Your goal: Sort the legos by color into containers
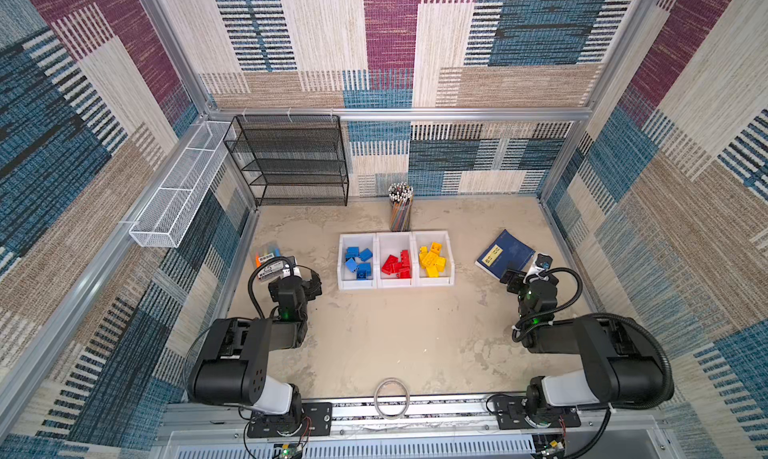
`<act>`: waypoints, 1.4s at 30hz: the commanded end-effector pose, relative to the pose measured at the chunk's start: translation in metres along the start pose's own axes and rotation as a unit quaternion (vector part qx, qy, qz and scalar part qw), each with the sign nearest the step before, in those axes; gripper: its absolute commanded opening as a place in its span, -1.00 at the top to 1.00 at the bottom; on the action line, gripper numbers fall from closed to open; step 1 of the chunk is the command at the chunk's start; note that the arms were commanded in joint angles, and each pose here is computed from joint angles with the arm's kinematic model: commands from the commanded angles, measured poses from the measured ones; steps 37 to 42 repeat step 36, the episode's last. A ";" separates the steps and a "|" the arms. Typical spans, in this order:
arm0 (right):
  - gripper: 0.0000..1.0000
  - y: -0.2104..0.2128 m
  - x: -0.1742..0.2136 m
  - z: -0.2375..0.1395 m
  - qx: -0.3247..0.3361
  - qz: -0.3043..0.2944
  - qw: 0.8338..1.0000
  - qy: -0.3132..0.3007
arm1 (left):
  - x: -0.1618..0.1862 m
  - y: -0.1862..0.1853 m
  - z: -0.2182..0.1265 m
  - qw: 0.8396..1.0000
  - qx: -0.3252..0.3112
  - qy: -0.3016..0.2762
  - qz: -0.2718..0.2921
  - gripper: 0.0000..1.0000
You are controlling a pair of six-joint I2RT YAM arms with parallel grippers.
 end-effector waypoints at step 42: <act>-0.99 0.013 -0.008 -0.003 -0.095 -0.028 0.993 -0.069 | -0.024 -0.007 0.015 0.997 0.080 -0.003 0.001 -0.99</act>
Point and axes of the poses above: each gripper's point midway between its finger pads, its own z axis out along the fingers, its own y axis along the line the jaws close on, x = y × z, the point moved 10 cm from there along -z, back along the fingers, and after that the axes turned 11 degrees about -z, right-handed, at the moved point
